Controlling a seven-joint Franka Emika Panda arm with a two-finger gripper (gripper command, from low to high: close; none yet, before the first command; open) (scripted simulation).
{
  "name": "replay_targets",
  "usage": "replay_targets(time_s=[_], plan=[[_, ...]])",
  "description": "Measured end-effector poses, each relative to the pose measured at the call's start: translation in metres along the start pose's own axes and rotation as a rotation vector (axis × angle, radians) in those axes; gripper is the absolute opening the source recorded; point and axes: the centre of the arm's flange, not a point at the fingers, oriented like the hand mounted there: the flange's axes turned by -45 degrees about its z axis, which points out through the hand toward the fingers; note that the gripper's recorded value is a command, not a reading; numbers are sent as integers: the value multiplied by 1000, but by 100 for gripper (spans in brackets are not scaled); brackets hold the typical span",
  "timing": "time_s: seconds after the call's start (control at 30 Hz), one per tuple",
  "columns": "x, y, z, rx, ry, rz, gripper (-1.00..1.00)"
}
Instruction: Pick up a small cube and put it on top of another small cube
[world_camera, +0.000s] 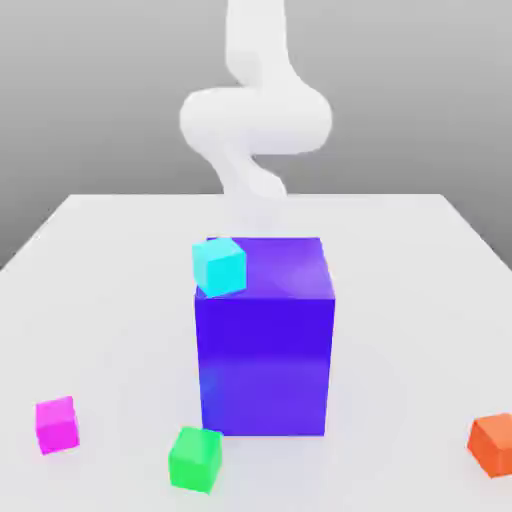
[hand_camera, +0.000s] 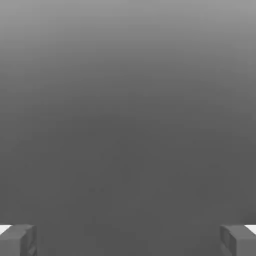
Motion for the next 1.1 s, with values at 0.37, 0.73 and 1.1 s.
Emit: replay_targets(time_s=[0.37,0.73,1.1], plan=[[-100,38,142,-228,-419,605,0],[-201,68,238,-404,-596,907,-100],[-170,62,195,-401,-597,910,-100]])
